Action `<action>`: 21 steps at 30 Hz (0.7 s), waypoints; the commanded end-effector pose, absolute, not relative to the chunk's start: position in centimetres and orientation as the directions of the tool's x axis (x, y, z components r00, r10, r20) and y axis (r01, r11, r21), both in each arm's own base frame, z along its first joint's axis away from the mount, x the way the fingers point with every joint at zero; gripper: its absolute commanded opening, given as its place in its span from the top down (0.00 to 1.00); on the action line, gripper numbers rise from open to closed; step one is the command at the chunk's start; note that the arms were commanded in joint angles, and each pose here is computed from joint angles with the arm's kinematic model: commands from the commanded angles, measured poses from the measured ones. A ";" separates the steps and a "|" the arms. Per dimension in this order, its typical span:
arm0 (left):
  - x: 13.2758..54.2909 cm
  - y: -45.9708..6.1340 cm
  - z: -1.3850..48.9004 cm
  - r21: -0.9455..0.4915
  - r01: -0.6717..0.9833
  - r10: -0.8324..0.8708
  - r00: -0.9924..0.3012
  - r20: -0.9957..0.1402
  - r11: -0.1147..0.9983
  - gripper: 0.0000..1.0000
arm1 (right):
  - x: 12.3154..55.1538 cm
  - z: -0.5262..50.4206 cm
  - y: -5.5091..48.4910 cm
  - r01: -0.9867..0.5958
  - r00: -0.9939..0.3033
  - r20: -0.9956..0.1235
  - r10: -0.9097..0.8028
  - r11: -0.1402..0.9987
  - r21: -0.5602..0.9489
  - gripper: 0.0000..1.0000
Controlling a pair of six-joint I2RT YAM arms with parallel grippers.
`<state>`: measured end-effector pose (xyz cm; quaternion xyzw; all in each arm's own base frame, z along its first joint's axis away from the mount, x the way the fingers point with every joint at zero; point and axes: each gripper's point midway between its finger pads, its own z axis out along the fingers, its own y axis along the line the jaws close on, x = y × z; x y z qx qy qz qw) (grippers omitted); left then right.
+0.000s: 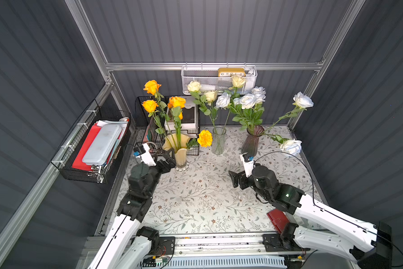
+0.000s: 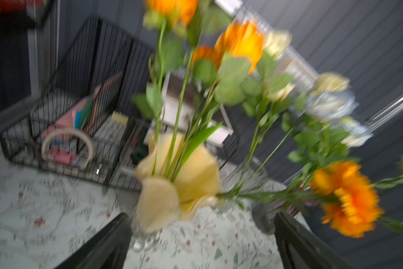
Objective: Arrange the flowers in different vases according to their colors
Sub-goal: Reset both arms
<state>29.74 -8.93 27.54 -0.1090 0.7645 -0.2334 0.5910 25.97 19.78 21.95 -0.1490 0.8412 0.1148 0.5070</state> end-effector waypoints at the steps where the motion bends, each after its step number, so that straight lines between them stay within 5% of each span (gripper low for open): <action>1: 29.3 -6.8 27.7 -0.541 0.011 -0.534 -0.142 -0.833 0.841 0.01 | 26.1 22.0 17.8 -0.247 -0.455 -0.890 -0.025 0.964 0.099 0.01; 10: 31.8 -3.7 24.4 -0.404 -0.230 -0.434 -0.096 -0.896 0.885 0.01 | 28.3 14.9 9.4 0.068 -0.539 -0.831 0.140 0.990 0.123 0.01; 16: 33.9 3.5 24.4 -0.340 -0.402 -0.358 0.033 -0.933 0.850 0.01 | 30.2 15.7 2.0 0.351 -0.388 -0.895 0.221 0.933 0.078 0.01; 21: 34.4 6.0 23.3 -0.292 -0.429 -0.262 0.130 -0.956 0.855 0.01 | 32.2 17.3 0.7 0.364 -0.280 -0.949 0.141 0.931 0.031 0.01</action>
